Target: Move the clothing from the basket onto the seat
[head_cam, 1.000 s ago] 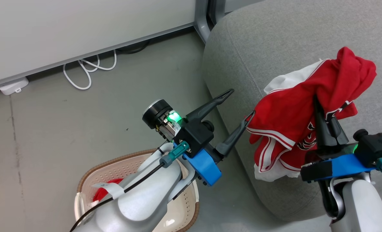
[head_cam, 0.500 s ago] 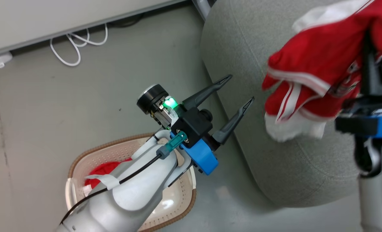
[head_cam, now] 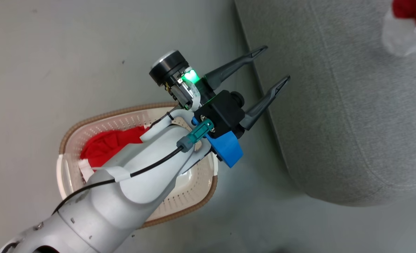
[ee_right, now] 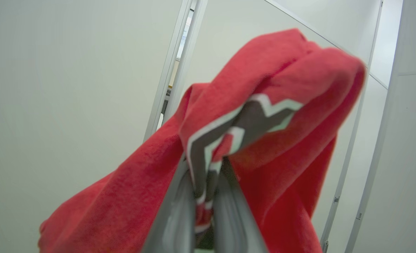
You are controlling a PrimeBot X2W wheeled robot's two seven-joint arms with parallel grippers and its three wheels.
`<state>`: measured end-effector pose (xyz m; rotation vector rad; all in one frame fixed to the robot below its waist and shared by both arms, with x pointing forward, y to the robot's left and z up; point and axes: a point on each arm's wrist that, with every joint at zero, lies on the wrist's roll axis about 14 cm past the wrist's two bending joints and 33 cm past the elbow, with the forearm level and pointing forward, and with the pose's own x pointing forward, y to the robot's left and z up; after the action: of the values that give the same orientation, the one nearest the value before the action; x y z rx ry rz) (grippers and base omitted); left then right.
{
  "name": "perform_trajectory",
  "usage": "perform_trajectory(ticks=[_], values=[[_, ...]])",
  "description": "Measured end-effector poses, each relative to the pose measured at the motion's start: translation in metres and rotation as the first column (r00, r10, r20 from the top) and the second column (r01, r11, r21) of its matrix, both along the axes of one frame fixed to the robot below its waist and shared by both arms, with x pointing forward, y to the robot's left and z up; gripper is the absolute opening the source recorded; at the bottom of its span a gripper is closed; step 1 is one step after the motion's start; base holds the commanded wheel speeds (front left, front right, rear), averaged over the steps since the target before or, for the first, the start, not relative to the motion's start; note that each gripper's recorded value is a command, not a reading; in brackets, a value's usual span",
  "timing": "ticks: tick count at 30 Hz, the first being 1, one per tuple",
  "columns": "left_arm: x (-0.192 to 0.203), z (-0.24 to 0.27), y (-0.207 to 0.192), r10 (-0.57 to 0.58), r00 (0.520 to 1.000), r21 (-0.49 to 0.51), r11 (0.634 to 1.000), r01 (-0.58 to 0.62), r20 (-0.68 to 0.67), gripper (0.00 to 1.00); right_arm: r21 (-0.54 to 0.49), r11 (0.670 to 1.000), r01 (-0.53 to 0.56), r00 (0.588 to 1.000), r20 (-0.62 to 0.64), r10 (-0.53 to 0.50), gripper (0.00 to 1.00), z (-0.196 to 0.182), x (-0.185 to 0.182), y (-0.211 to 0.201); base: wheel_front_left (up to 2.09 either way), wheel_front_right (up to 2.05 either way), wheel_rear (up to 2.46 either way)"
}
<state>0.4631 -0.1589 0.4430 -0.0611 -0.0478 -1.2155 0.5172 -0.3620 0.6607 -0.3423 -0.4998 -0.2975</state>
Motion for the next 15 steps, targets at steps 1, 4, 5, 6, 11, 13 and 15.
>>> perform_trajectory(ticks=[1,4,5,6,11,13,15], values=[[0.003,-0.006,0.001,0.0,1.0,0.004,1.0,0.0,-0.006,1.0,-0.008,1.0,0.003,1.0,0.001,-0.003,0.0,0.0,0.007,-0.003,0.0,0.0,0.0],[0.009,-0.024,0.002,-0.004,1.0,0.01,1.0,0.004,-0.028,1.0,-0.031,0.999,0.026,1.0,-0.014,-0.026,0.0,-0.005,0.024,-0.015,0.0,0.0,0.0],[0.011,-0.028,0.002,-0.004,0.999,0.01,1.0,0.004,-0.035,1.0,-0.029,0.999,0.037,0.999,-0.021,-0.038,0.0,-0.009,0.029,-0.02,0.0,0.0,0.0],[0.012,-0.033,0.002,-0.004,0.999,0.011,1.0,0.005,-0.042,1.0,-0.034,0.998,0.049,0.998,-0.039,-0.051,0.0,-0.015,0.033,-0.026,0.0,0.0,0.0],[0.021,-0.056,0.004,0.003,0.998,0.02,1.0,-0.001,-0.069,1.0,-0.023,0.995,0.1,0.985,-0.137,-0.102,0.0,-0.056,0.053,-0.05,0.0,0.0,0.0],[0.022,-0.063,0.006,0.005,0.997,0.022,1.0,-0.003,-0.08,1.0,-0.006,0.991,0.13,0.971,-0.204,-0.128,0.0,-0.084,0.057,-0.061,0.0,0.0,0.0],[0.023,-0.069,0.008,0.011,0.996,0.026,1.0,-0.008,-0.091,1.0,0.02,0.986,0.165,0.953,-0.26,-0.154,0.0,-0.108,0.057,-0.073,0.0,0.0,0.0]])
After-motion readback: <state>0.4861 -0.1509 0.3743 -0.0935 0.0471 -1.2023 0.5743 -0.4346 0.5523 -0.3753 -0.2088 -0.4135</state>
